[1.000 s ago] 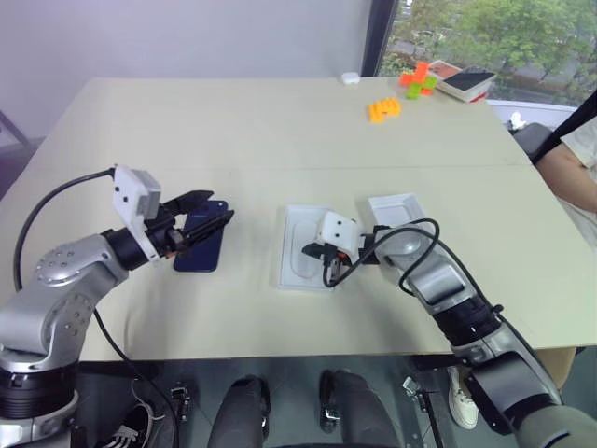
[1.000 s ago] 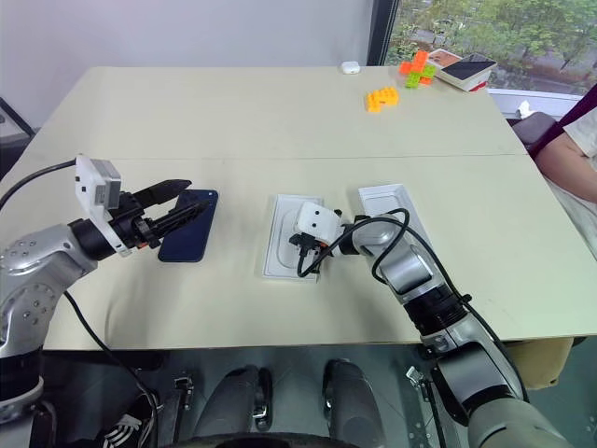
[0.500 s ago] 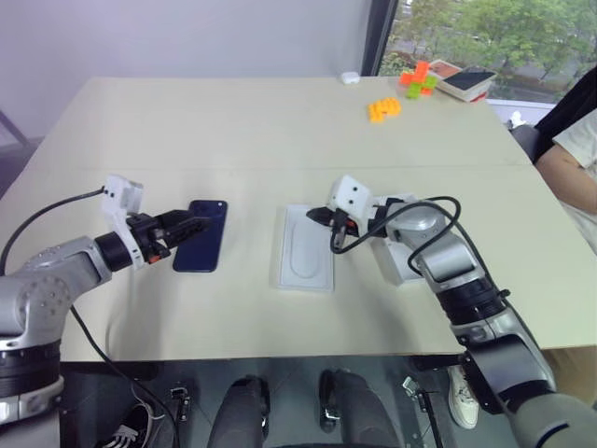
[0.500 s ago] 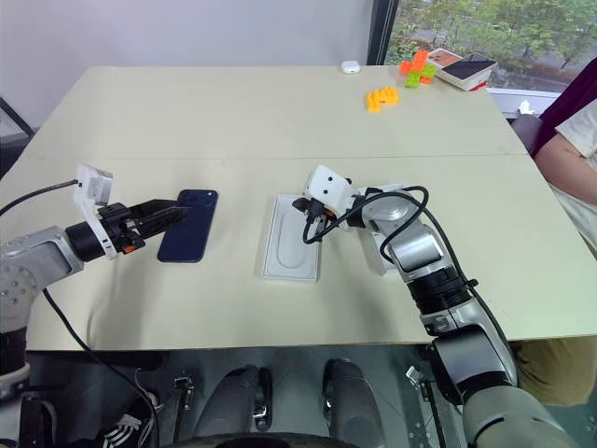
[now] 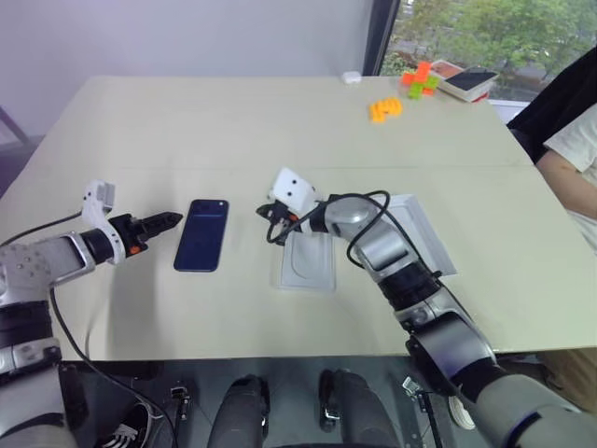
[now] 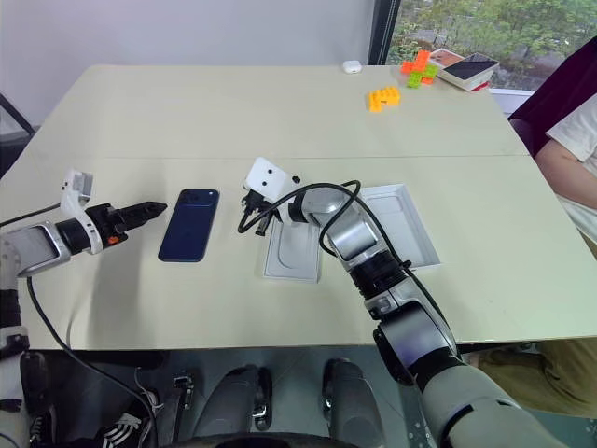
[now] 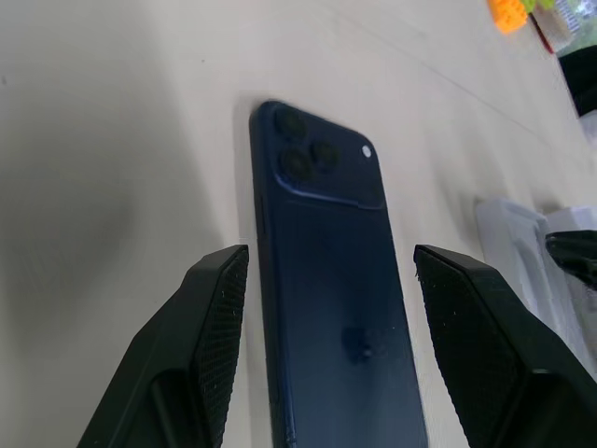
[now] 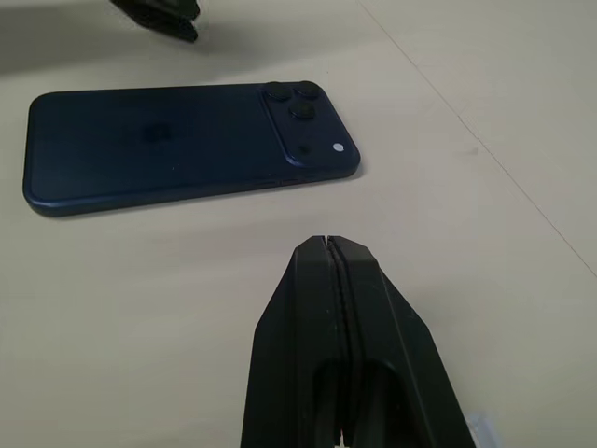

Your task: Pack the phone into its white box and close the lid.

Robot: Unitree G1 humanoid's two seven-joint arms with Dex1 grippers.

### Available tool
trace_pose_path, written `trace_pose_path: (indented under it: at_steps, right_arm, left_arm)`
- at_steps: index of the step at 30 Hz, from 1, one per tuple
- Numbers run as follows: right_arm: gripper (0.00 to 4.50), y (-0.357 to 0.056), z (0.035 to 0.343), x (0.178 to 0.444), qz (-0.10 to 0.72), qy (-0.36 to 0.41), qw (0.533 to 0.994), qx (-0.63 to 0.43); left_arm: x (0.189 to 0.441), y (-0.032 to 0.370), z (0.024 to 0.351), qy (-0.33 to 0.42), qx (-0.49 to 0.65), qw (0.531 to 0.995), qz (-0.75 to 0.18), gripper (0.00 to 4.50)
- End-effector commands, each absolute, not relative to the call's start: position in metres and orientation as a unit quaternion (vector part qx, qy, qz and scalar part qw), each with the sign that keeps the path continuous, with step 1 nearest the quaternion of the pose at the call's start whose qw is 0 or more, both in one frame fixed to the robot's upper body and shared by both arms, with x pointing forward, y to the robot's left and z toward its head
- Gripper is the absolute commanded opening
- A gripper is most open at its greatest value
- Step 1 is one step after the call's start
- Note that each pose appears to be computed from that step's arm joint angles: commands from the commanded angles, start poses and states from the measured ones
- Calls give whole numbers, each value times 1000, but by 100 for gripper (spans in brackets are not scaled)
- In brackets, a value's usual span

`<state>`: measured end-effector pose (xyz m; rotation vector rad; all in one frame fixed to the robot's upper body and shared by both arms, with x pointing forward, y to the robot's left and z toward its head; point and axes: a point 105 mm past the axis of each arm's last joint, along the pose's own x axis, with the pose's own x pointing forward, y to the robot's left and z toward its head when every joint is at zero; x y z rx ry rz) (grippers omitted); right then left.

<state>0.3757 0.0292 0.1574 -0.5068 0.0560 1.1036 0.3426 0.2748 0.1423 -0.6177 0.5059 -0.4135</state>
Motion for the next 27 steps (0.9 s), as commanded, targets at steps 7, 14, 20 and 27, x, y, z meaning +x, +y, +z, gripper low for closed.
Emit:
trace_pose_path:
  at_steps: [7, 14, 20, 27]
  right_arm:
    - [2, 51, 151, 372, 537, 38, 806, -248]
    - [2, 47, 145, 375, 527, 53, 811, -248]
    - [2, 45, 135, 373, 527, 60, 806, -262]
    - [2, 41, 125, 376, 521, 69, 804, -279]
  left_arm:
    - [348, 263, 129, 297, -371, 850, -229, 300]
    - [339, 236, 114, 350, -382, 808, -281, 300]
    - [328, 210, 100, 390, -365, 785, -314, 300]
    - [335, 211, 105, 371, -353, 801, -310, 300]
